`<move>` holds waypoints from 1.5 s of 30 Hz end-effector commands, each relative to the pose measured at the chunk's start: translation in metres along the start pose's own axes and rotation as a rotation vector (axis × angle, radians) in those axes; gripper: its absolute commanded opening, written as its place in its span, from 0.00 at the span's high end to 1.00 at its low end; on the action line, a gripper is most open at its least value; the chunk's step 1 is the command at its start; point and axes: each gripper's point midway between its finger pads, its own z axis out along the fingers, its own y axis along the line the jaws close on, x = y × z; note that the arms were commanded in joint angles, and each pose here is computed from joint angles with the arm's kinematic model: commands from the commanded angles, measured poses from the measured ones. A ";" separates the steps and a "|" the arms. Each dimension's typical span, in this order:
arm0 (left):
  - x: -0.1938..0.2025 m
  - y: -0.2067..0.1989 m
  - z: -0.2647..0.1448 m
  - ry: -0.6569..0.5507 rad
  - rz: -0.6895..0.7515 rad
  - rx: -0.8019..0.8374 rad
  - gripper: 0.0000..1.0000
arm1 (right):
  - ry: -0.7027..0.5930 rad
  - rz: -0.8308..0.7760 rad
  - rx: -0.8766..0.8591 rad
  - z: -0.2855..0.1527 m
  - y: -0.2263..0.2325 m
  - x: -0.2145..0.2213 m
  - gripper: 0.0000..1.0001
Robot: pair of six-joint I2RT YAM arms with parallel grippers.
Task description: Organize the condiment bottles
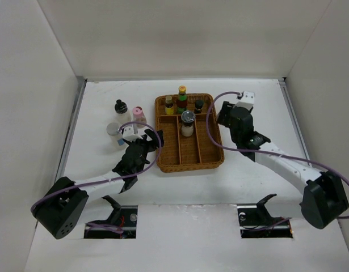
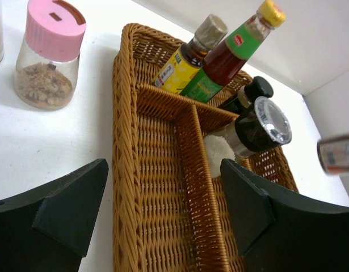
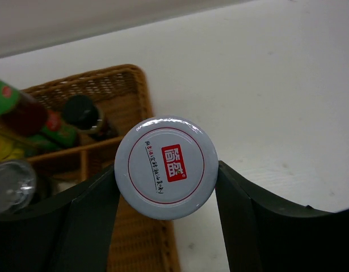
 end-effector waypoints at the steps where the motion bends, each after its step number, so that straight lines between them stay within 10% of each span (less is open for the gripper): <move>1: -0.016 -0.018 0.006 -0.046 -0.029 0.045 0.20 | -0.126 0.074 -0.155 0.005 0.057 -0.052 0.57; 17: -0.018 -0.011 0.009 -0.053 -0.015 0.027 0.20 | 0.003 -0.035 -0.207 0.050 0.106 0.018 0.54; 23: -0.019 -0.014 0.009 -0.053 -0.012 0.031 0.20 | 0.054 -0.036 -0.175 0.055 0.098 0.044 0.31; 37: -0.069 -0.030 0.003 -0.095 0.027 -0.031 0.20 | -0.110 0.199 -0.199 -0.009 0.072 -0.023 0.12; 45: -0.153 0.007 -0.036 -0.112 0.149 -0.340 0.13 | -0.156 0.406 -0.255 -0.072 0.020 -0.012 0.76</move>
